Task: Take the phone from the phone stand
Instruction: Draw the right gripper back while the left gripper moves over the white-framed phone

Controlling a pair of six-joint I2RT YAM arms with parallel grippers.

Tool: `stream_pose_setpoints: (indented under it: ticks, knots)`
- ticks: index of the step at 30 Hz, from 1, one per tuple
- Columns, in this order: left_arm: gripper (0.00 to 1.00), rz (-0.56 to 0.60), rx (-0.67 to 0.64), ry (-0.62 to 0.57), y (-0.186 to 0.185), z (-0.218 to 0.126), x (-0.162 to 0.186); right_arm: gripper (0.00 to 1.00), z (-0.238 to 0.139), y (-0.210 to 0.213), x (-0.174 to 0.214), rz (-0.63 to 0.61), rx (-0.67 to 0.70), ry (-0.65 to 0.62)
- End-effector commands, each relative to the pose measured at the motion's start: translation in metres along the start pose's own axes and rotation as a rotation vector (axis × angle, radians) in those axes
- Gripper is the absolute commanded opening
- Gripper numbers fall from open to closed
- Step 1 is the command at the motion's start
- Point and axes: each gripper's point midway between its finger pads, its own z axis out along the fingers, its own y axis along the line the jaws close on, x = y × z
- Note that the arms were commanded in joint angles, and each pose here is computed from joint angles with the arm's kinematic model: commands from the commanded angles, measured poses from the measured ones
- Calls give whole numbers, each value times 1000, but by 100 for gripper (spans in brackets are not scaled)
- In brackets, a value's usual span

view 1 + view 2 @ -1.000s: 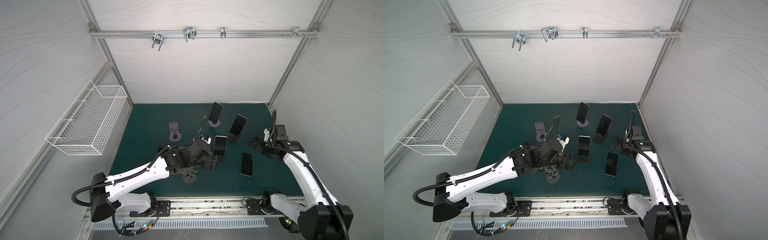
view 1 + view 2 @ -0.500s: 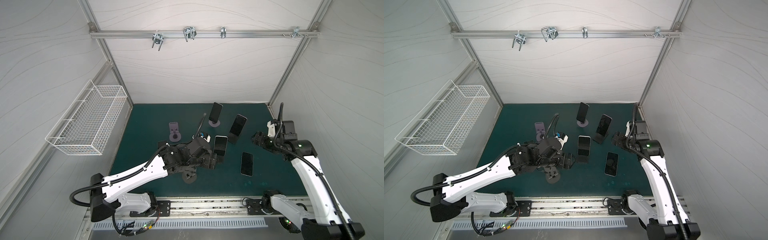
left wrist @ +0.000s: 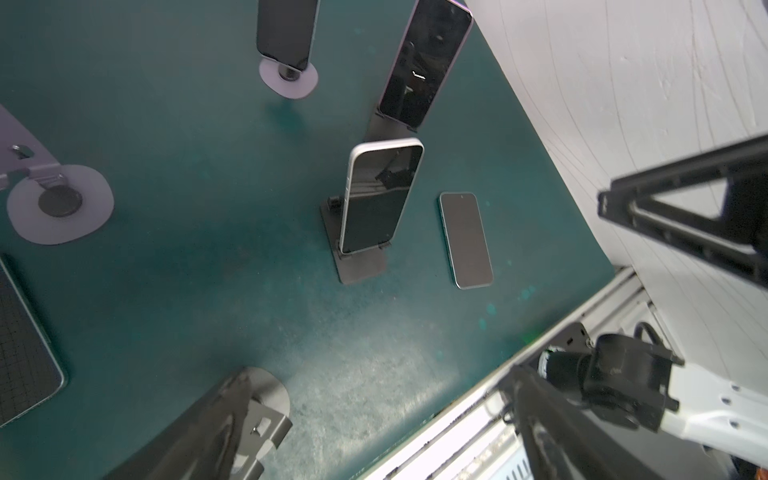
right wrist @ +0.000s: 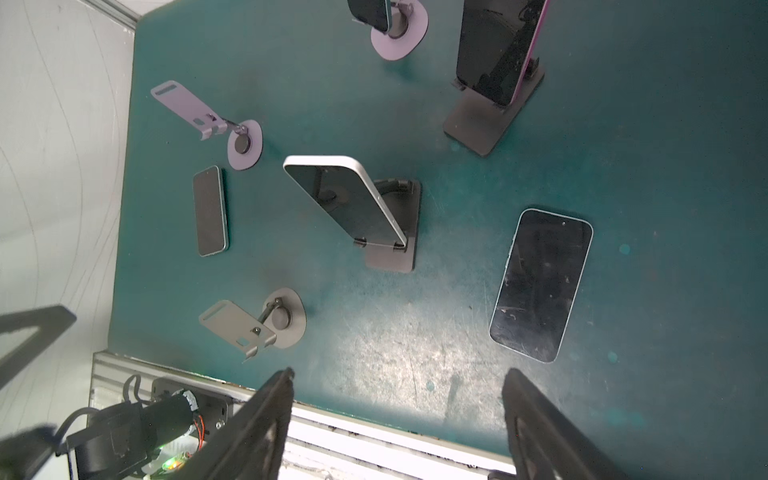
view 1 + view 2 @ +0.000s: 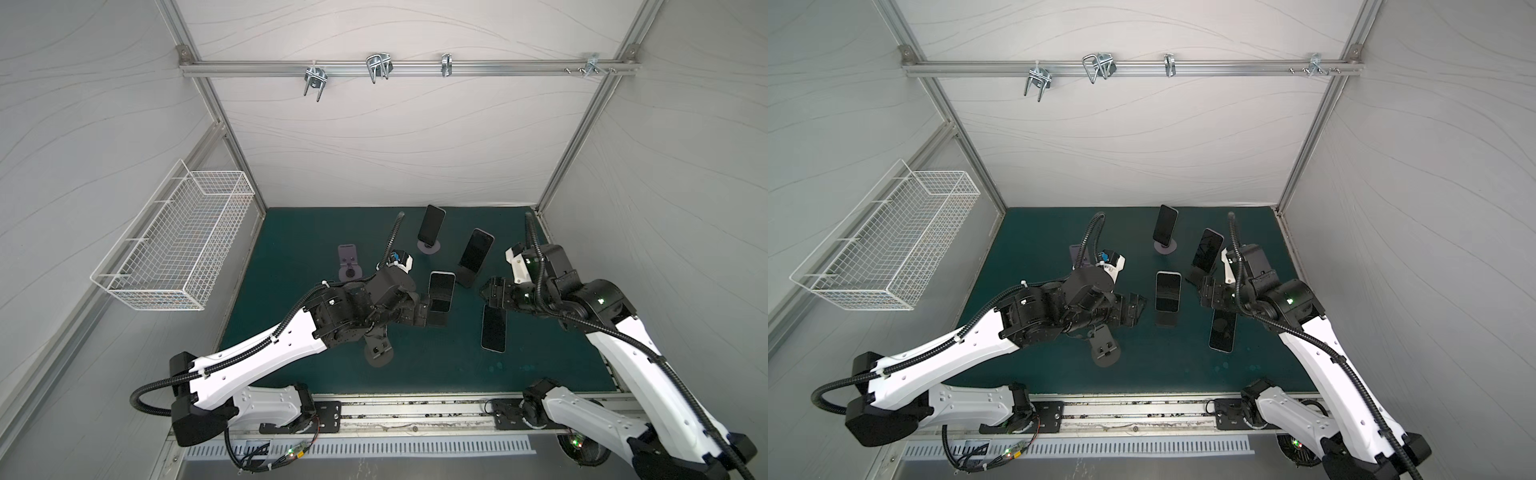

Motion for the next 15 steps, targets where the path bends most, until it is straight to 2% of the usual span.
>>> stream_pose_setpoints:
  ticks: [1, 5, 10, 15]
  knots:
    - [99, -45, -34, -89, -5, 8, -23, 80, -14, -8, 12, 10, 10, -7]
    - [99, -82, -69, -91, -6, 21, -27, 81, -20, -15, 23, -20, 13, -12]
    - [99, -122, -99, -78, -8, 39, -24, 83, -13, -37, 45, -58, 83, 37]
    - [99, -133, -144, -87, -7, 59, -20, 84, -10, -38, 57, -59, 59, 58]
